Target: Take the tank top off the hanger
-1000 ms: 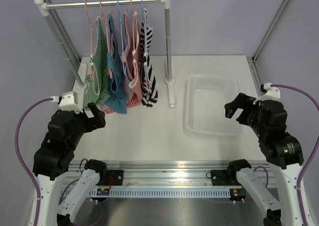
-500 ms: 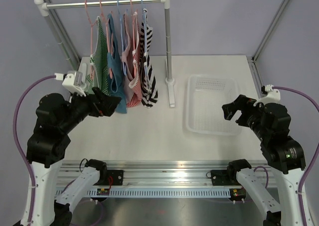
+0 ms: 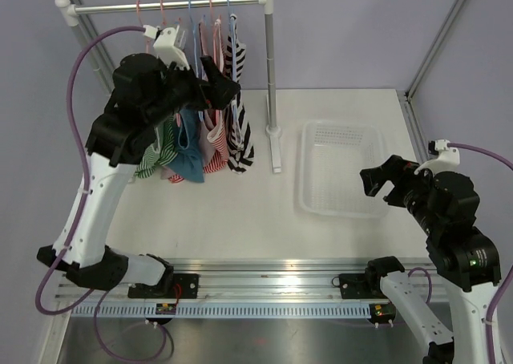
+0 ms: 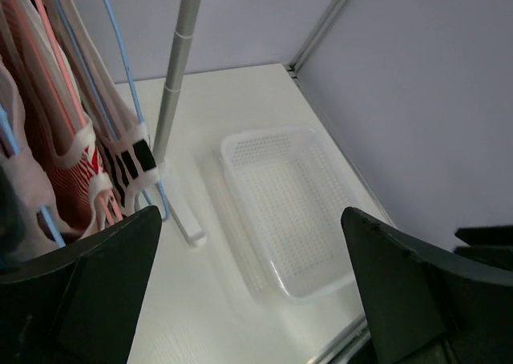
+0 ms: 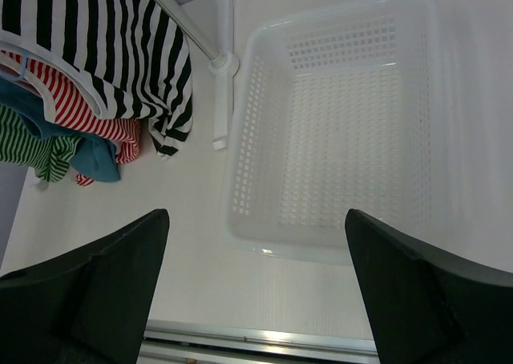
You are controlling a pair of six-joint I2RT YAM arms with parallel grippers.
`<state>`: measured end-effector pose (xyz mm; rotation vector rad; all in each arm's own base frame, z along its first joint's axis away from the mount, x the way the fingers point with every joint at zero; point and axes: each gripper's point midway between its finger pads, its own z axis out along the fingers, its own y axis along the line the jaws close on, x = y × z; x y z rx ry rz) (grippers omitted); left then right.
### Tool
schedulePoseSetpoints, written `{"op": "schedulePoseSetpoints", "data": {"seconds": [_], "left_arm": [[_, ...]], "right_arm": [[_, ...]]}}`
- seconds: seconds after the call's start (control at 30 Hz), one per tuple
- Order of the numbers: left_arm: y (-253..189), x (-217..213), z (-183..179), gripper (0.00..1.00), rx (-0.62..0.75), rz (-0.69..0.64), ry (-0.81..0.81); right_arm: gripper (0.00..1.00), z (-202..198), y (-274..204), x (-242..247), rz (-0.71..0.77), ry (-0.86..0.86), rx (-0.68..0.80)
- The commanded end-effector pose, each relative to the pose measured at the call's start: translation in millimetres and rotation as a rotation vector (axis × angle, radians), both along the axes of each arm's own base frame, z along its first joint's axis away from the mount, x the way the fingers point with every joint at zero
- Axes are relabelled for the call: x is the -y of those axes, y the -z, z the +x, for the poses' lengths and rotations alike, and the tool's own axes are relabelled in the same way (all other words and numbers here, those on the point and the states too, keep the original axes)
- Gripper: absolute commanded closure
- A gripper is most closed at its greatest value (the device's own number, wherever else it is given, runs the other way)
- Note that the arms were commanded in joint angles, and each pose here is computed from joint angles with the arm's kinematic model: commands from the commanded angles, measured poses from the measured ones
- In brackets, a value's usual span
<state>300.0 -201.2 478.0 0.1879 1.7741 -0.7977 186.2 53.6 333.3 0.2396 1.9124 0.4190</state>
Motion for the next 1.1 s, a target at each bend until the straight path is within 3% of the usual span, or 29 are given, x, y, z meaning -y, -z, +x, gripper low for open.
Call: {"op": "schedulePoseSetpoints", "data": {"seconds": [0.0,0.07,0.2,0.37,0.5,0.77,0.97,1.07], "left_arm": [[-24,-12,38,0.03,0.123,0.093,-0.187],[-13,-4,63,0.06,0.131,0.170,-0.232],[-15,2,100,0.21,0.176,0.268,-0.295],[11,12,135,0.41,0.133,0.370,-0.325],[28,0,156,0.42,0.116,0.435,-0.435],[57,10,182,0.48,0.104,0.522,-0.427],[65,7,198,0.60,0.096,0.541,-0.446],[64,8,198,0.71,0.101,0.540,-0.442]], "right_arm": [[0.00,-11,-18,-1,0.013,-0.018,0.046],[0.00,-15,-18,1,0.003,-0.020,0.053],[0.00,-21,-16,3,-0.016,-0.020,0.055],[0.01,-25,-14,3,-0.027,-0.031,0.046],[0.01,-28,-16,-1,-0.017,-0.055,0.046],[0.02,-29,-16,-6,0.001,-0.082,0.044],[0.02,-30,-18,-9,0.013,-0.096,0.050],[0.02,-28,-17,-10,0.016,-0.098,0.044]]}}
